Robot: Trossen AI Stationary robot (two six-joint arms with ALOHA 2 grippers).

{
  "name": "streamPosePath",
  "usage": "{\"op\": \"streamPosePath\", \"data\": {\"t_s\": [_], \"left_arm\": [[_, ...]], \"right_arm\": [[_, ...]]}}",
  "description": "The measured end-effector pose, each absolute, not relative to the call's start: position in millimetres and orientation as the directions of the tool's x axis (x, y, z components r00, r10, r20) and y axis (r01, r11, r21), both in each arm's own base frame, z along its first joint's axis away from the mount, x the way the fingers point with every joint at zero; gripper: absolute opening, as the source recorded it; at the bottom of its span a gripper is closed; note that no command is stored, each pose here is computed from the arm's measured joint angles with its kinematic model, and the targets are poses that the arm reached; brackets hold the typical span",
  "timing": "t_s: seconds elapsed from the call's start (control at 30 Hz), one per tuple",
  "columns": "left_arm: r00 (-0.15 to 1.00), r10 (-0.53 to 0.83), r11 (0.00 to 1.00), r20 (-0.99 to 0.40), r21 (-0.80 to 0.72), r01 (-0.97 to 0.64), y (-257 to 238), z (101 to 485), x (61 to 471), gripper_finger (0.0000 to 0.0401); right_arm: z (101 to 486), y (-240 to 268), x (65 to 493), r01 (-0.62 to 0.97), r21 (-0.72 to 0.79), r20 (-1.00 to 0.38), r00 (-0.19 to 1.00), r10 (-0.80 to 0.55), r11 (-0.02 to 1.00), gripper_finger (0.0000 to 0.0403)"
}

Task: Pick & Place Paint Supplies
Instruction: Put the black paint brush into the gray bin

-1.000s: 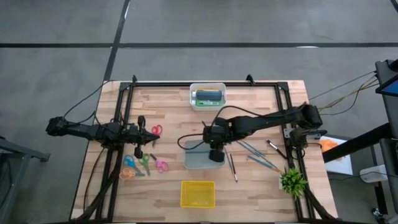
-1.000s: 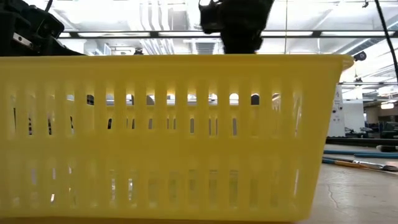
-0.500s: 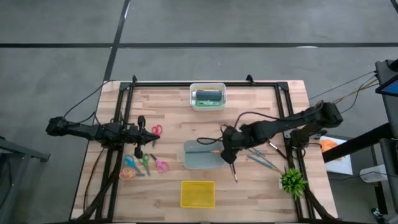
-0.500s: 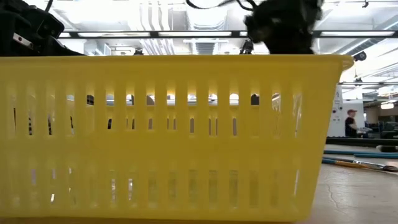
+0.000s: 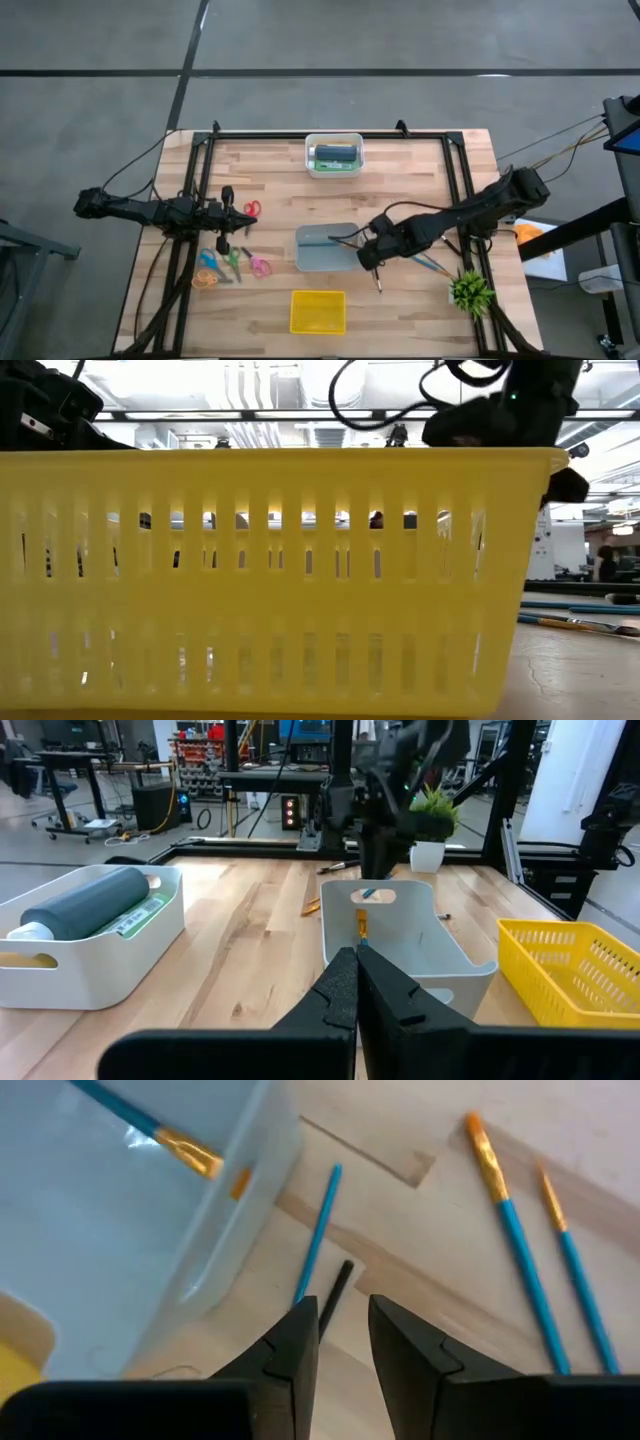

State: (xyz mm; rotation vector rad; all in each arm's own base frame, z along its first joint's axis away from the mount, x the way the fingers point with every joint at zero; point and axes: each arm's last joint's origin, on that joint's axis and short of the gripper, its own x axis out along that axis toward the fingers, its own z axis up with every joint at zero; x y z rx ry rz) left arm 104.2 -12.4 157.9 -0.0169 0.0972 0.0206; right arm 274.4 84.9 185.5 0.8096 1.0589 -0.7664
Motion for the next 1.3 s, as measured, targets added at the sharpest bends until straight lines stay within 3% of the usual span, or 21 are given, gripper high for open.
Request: {"op": "streamPosePath", "data": {"t_s": [0.37,0.77,1.3], "left_arm": [[0.995,0.020,1.000,-0.098,-0.016,-0.022,-12,158,104,0.0000],[0.995,0.020,1.000,-0.097,-0.016,-0.021,-12,158,104,0.0000],[0.995,0.020,1.000,-0.097,-0.016,-0.022,-12,158,104,0.0000]], "right_arm": [[154,98,280,0.890,0.112,-0.962,0.208,-0.174,0.442,0.0091],[133,102,289,0.892,0.103,-0.957,0.210,-0.201,0.439,0.0091],[129,102,287,0.898,0.072,-0.964,0.174,-0.201,0.435,0.0091]]}}
